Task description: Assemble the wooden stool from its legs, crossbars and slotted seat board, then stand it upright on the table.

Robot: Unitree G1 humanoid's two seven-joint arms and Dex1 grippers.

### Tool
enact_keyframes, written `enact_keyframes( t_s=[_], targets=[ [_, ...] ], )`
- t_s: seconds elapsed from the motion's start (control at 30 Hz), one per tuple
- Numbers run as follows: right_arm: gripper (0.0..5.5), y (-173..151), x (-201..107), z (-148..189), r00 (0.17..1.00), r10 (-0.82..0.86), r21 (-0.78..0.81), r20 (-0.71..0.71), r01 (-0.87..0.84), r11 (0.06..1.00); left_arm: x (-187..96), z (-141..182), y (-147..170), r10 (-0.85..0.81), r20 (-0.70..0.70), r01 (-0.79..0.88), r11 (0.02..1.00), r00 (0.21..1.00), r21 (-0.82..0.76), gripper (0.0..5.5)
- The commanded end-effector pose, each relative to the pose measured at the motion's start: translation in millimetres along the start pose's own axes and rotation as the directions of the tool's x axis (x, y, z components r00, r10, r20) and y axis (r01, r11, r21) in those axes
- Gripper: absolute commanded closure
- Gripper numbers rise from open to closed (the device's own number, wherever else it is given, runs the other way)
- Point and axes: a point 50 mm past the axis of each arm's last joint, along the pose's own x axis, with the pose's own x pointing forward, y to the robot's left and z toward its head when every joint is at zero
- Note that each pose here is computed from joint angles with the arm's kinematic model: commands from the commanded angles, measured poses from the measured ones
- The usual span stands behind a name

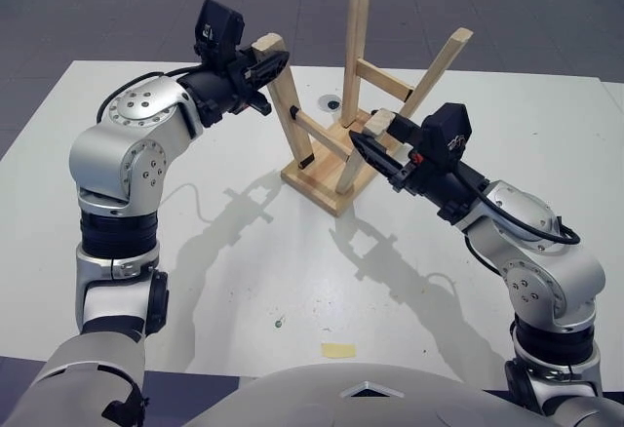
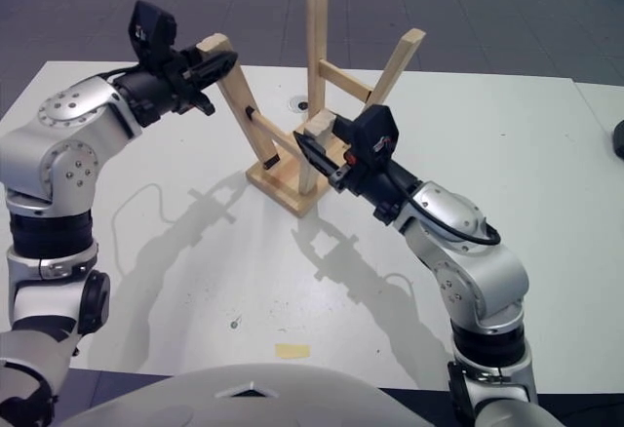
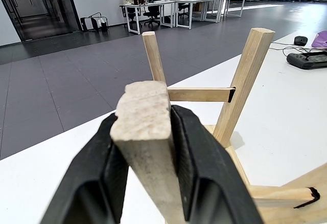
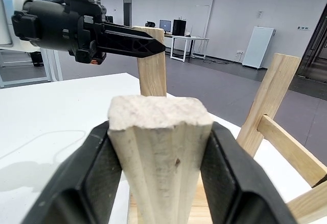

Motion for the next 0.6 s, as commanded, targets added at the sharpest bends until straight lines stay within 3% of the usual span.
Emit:
enact_keyframes(
  t_s=[0.03, 0.1, 0.13, 0.47, 0.6],
  targets=[
    [3.44, -1.4, 8.5, 7.4, 0.999, 0.015, 0.054, 0.032, -0.017, 0.998, 6.7, -62.4, -18.2, -0.09, -0.292, 0.087, 0.996, 0.952, -0.025, 4.4],
    [3.44, -0.5, 8.9, 9.6, 0.999, 0.026, 0.065, 0.046, -0.029, 0.997, 7.0, -61.3, -17.5, -0.088, -0.281, 0.083, 0.996, 0.956, -0.03, 4.4],
    [3.06, 0.0, 9.1, 11.9, 0.998, 0.032, 0.08, 0.062, -0.037, 0.996, 6.9, -60.9, -17.6, -0.086, -0.277, 0.081, 0.996, 0.957, -0.031, 4.4],
    [1.51, -8.7, 11.1, 40.8, 0.983, 0.012, 0.119, 0.182, -0.034, 0.992, -0.8, -54.5, -9.2, -0.012, -0.232, 0.006, 1.0, 0.973, -0.025, 4.39],
    [0.88, -11.8, 11.2, 50.1, 0.971, -0.014, 0.158, 0.237, -0.025, 0.987, -8.1, -66.3, -9.8, 0.027, -0.247, -0.042, 0.997, 0.969, -0.059, 4.39]
  ],
)
